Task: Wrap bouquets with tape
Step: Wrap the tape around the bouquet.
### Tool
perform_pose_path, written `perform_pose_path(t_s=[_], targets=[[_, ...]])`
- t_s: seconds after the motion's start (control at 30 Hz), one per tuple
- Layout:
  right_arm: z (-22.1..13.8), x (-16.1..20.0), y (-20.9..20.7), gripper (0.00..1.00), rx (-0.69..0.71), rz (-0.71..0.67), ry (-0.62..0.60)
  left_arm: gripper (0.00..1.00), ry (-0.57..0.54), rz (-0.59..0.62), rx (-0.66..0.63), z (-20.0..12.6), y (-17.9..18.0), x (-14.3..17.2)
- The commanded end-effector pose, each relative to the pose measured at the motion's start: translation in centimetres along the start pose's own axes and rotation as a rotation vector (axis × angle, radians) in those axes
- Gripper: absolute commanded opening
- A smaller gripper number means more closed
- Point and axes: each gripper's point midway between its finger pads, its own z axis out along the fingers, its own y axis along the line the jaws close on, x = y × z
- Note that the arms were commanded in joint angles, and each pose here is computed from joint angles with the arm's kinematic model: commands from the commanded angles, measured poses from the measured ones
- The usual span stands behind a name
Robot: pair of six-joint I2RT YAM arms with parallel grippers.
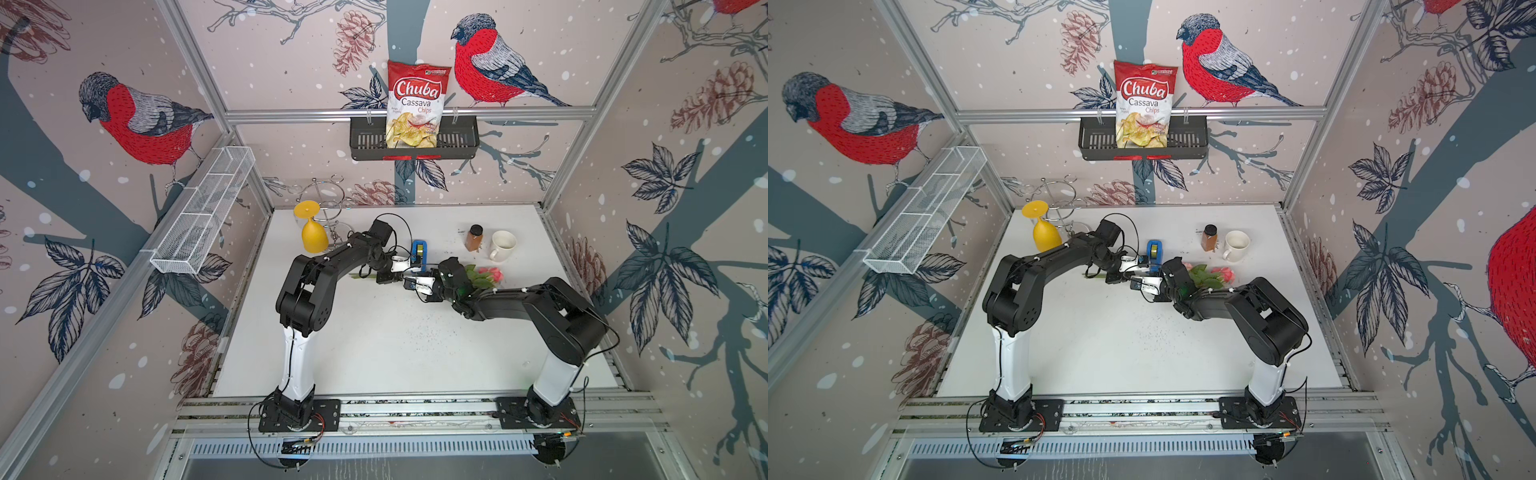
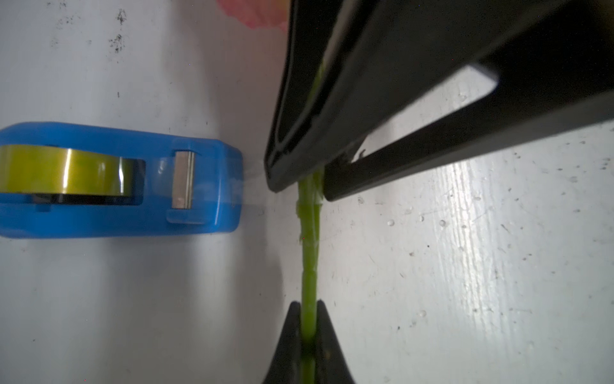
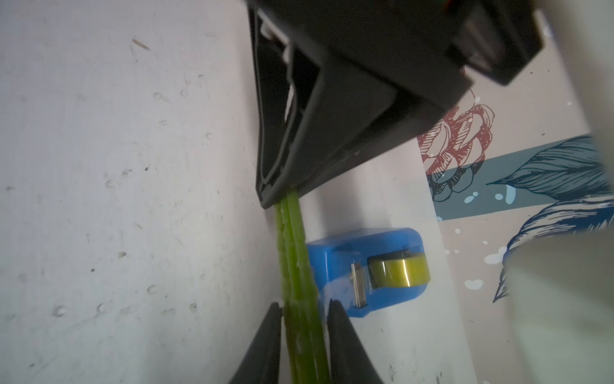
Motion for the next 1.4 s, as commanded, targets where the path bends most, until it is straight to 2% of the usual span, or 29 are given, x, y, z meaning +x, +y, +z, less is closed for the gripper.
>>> perform_pose_path(t_s=[0.0, 0.3, 0.37, 0.47, 0.6, 0.7, 0.87, 0.93, 1.07, 1.17, 1.3, 1.37], targets=[[0.3, 0.7, 0.1, 0.27, -0.001, -0.043, 0.033, 0.0, -0.048, 0.004, 0.028, -0.2, -0.4, -1.0], [0.9, 0.5, -0.9, 0.22, 0.056, -0.122, 0.051, 0.0, -0.047, 0.0, 0.044, 0.0, -0.6, -0.9], [0.8, 0.4, -0.6, 0.17, 0.049, -0.154, 0.054, 0.0, -0.049, -0.006, 0.048, 0.0, -0.7, -0.8], [0.8, 0.4, -0.4, 0.0, 0.022, -0.174, 0.07, 0.0, -0.065, -0.021, 0.059, -0.1, -0.8, -1.0], [0.5, 0.0, -0.7, 0.0, 0.041, -0.201, 0.075, 0.0, -0.076, -0.036, 0.083, -0.4, -1.3, -1.2], [0.1, -0.5, -0.7, 0.0, 0.08, -0.256, 0.065, 0.11, -0.045, -0.04, 0.092, -0.3, -1.7, -0.6], [-0.9, -1.5, -0.8, 0.0, 0.138, -0.317, 0.036, 0.45, -0.016, -0.05, 0.112, -0.4, -2.2, 0.0], [-1.3, -1.8, -0.5, 0.0, 0.154, -0.339, 0.022, 0.47, -0.014, -0.057, 0.117, -0.3, -2.2, 0.0], [-2.1, -2.4, -0.5, 0.0, 0.198, -0.368, 0.0, 0.46, -0.006, -0.078, 0.16, 0.0, -2.4, 0.2], [-2.3, -2.7, -0.3, 0.0, 0.209, -0.394, -0.007, 0.41, 0.007, -0.084, 0.173, 0.2, -2.1, 0.3], [-2.5, -2.5, 0.1, 0.0, 0.203, -0.426, -0.008, 0.3, -0.002, -0.128, 0.186, 0.3, -1.9, 0.3], [-2.8, -2.6, 0.6, 0.0, 0.183, -0.429, -0.026, 0.16, -0.019, -0.158, 0.176, 0.1, -1.3, 0.1]])
